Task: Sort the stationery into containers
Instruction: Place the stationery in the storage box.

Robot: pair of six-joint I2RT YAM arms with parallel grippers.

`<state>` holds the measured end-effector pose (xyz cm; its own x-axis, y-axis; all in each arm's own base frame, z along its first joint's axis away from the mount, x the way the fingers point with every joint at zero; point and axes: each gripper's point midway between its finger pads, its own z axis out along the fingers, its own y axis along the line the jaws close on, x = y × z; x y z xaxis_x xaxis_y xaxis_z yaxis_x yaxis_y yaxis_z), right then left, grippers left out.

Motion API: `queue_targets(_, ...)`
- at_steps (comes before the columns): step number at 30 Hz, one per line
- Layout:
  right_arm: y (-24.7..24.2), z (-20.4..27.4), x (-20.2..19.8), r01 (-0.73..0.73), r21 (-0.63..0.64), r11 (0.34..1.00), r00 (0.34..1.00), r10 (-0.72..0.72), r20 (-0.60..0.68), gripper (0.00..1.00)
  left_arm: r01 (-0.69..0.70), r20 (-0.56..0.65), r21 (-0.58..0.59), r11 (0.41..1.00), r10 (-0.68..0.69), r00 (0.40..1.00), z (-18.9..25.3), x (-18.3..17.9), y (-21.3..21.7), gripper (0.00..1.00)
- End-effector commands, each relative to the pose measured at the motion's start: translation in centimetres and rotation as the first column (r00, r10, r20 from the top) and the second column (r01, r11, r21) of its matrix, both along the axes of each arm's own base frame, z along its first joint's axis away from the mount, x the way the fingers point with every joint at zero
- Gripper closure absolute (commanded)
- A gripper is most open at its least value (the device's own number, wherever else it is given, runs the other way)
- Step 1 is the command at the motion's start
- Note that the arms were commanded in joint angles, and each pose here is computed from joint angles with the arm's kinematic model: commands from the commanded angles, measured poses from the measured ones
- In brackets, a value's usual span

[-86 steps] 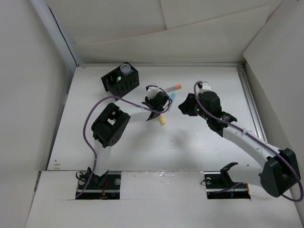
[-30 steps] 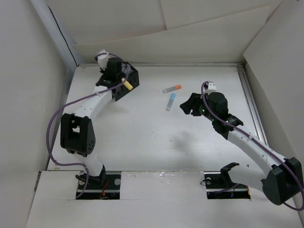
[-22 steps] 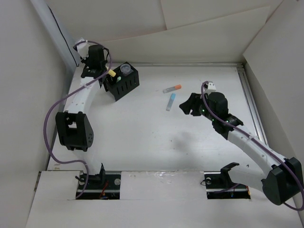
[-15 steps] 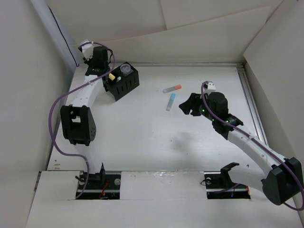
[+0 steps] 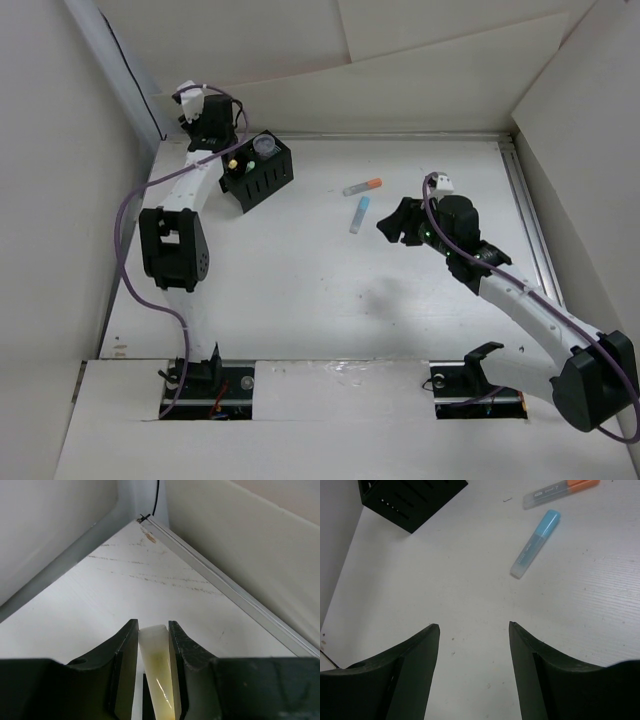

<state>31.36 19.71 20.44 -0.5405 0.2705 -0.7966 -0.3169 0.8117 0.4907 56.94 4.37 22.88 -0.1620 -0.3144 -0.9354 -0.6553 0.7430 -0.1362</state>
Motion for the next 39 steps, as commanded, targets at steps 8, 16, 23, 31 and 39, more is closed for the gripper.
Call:
queue_targets(8,0.6,1.8,0.6,-0.016,0.036,0.999,0.997,0.013,0.07,0.36,-0.042,0.069,0.121,0.992,0.034,0.997,2.5,0.8,-0.9,0.93)
queue_targets(16,0.8,1.7,0.7,-0.025,0.039,0.999,0.997,0.022,0.069,0.36,-0.056,0.071,0.138,0.989,0.046,0.996,2.2,1.4,-0.7,0.93)
queue_targets(23,0.9,1.2,0.8,-0.024,0.036,0.999,0.998,0.022,0.062,0.36,-0.052,0.053,0.198,0.979,0.042,0.998,1.6,1.3,-1.8,0.93)
queue_targets(31,0.8,1.5,0.7,-0.025,0.039,0.999,0.997,0.022,0.07,0.36,-0.053,0.036,0.239,0.97,0.045,0.998,0.8,0.7,-2.8,0.9)
queue_targets(39,0.8,1.5,0.7,-0.025,0.039,0.999,0.997,0.022,0.07,0.36,-0.066,0.026,0.258,0.964,0.061,0.998,0.2,0.9,-2.6,0.89)
